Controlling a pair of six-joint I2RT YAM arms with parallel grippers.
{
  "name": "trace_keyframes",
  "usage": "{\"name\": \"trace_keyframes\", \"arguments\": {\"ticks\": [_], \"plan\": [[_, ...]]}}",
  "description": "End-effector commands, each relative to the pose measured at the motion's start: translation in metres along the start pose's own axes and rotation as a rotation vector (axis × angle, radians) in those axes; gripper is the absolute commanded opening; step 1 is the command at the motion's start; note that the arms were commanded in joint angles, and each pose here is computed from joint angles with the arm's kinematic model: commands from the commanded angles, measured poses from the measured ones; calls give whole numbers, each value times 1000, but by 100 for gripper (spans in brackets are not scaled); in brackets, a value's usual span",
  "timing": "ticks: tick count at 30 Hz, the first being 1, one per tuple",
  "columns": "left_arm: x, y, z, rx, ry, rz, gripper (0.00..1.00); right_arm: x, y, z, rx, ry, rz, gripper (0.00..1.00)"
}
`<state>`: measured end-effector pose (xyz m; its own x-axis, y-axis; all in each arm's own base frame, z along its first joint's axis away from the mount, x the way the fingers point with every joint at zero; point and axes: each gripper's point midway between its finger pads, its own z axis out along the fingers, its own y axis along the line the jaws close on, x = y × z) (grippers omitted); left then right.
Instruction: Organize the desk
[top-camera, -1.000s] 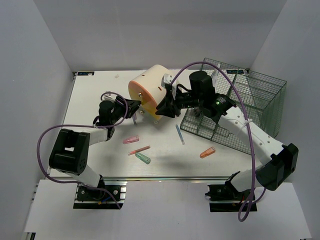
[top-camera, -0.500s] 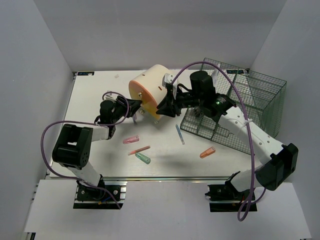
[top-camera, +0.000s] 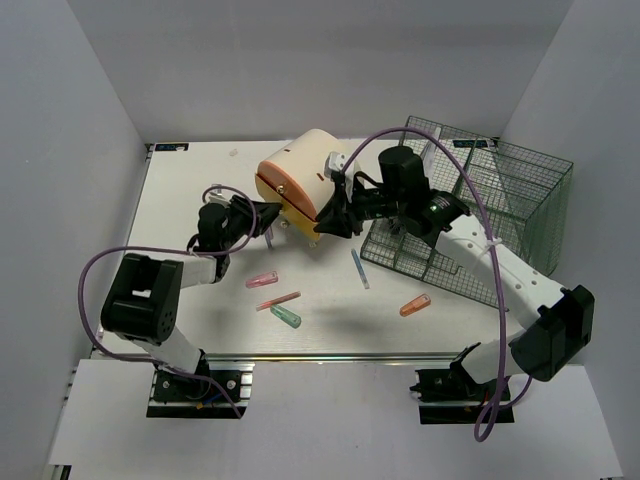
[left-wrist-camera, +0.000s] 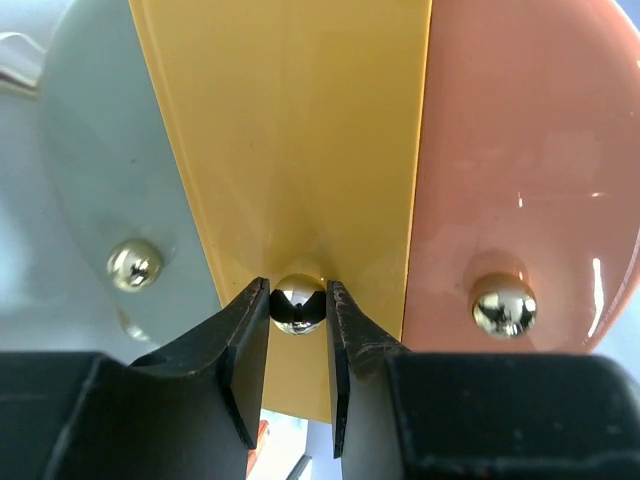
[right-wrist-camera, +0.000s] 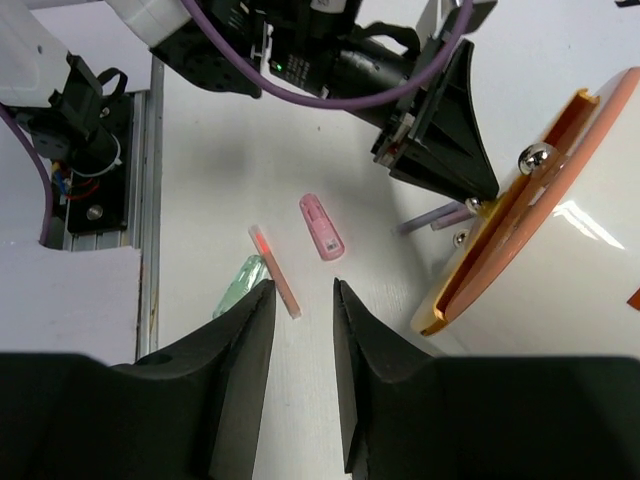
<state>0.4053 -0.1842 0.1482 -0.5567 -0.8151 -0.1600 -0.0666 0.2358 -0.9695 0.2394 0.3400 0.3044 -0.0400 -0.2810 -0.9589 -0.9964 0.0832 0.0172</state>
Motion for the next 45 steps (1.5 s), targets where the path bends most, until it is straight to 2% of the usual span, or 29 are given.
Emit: {"name": "trace_keyframes", "arguments": {"ticks": [1,8,11,16,20,25,26,30,32,33,35,37,38,39,41,42,45], "plan": [[-4,-14,-17,21,-50,26,28,-8,1,-4,6,-30,-57,36],[-9,-8,-38,-24,-90,54,28,0,7,-3,-24,-22,-52,38],[-8,-7,-39,-34,-81,68,28,2,7,-3,-30,-17,-59,45],[-6,4,-38,-93,-67,68,39,10,12,-2,-60,4,-75,52],[-6,7,-42,-123,-73,74,42,18,13,-2,-76,22,-83,53],[-12,8,-47,-150,-91,85,63,20,16,0,-92,28,-104,54],[-13,6,-48,-155,-97,100,64,22,18,0,-105,37,-104,54],[-23,7,-60,-228,-156,126,68,31,28,-3,-173,59,-213,51],[-30,-7,-69,-224,-189,170,69,37,35,-3,-209,73,-254,49],[-28,-1,-75,-264,-187,174,70,46,41,-5,-230,95,-251,46],[-38,-17,-88,-262,-243,209,72,53,48,-4,-265,108,-302,43],[-40,-8,-103,-339,-267,226,73,65,57,-3,-298,135,-315,34],[-46,-21,-113,-322,-311,251,72,69,63,-1,-321,145,-314,31],[-44,-17,-121,-353,-311,253,69,74,70,1,-344,156,-318,26],[-45,-13,-137,-405,-329,269,56,86,82,5,-379,199,-306,20],[-45,-23,-147,-389,-345,285,38,93,85,7,-385,220,-299,20],[-40,-25,-169,-416,-340,322,7,117,94,16,-378,323,-260,19]]}}
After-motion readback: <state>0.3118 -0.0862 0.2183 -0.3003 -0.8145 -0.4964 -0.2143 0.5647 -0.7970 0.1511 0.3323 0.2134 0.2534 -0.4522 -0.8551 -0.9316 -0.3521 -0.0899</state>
